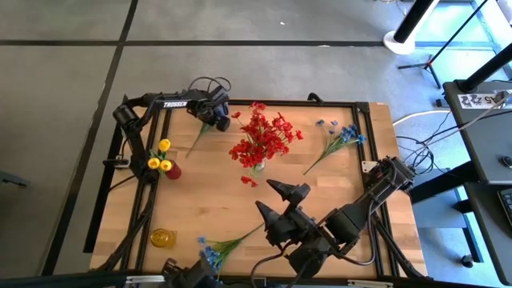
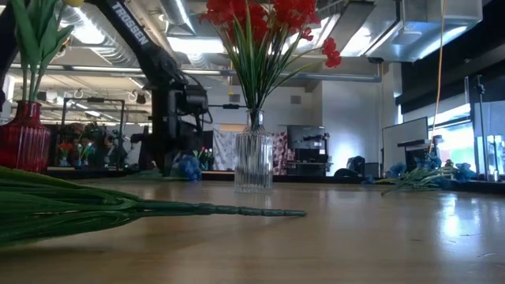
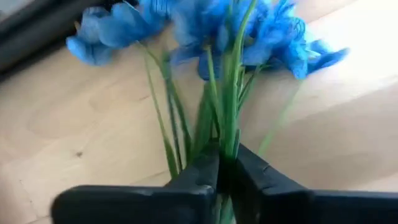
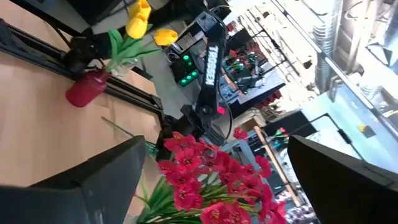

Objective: Sort flowers into vase by color
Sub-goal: Put the top left blue flower into the yellow vase

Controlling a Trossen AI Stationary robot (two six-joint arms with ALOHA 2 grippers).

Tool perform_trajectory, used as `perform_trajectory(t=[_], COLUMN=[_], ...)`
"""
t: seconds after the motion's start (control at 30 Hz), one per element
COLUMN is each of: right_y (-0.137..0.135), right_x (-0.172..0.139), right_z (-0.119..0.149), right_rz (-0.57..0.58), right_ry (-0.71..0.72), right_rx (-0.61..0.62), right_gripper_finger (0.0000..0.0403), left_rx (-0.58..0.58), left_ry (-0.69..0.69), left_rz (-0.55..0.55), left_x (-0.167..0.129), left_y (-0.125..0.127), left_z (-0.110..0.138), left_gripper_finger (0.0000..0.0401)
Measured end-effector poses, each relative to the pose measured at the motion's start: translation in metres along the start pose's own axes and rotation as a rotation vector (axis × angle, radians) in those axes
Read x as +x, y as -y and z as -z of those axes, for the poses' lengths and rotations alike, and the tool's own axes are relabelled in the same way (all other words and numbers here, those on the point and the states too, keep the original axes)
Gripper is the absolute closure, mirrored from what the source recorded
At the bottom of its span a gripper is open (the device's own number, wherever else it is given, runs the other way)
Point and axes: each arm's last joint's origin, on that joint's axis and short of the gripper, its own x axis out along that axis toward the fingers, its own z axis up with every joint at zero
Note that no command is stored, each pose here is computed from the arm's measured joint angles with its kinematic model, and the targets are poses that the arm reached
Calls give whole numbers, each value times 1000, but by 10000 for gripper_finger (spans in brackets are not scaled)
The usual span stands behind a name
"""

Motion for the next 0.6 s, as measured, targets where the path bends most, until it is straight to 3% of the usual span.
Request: perform_trajectory(t=[0.13,0.3,0.43,0.6], right_y=[2,8,13,16], right_x=[-4,-11,-11,-11], right_z=[1,0,0,0], right_rz=[29,33,26,2], right_ry=[-4,3,5,14], right_rx=[-16,-22,-20,-6], right_gripper_finger=[13,13,13,13], left_rx=[47,101,146,202], left_ry=[92,309,507,756], left_rz=[54,189,334,580], left_x=[-36,-116,-186,-260], left_y=[5,10,1,-29], left_z=[3,24,60,120], left_gripper_finger=[388,390,390,390])
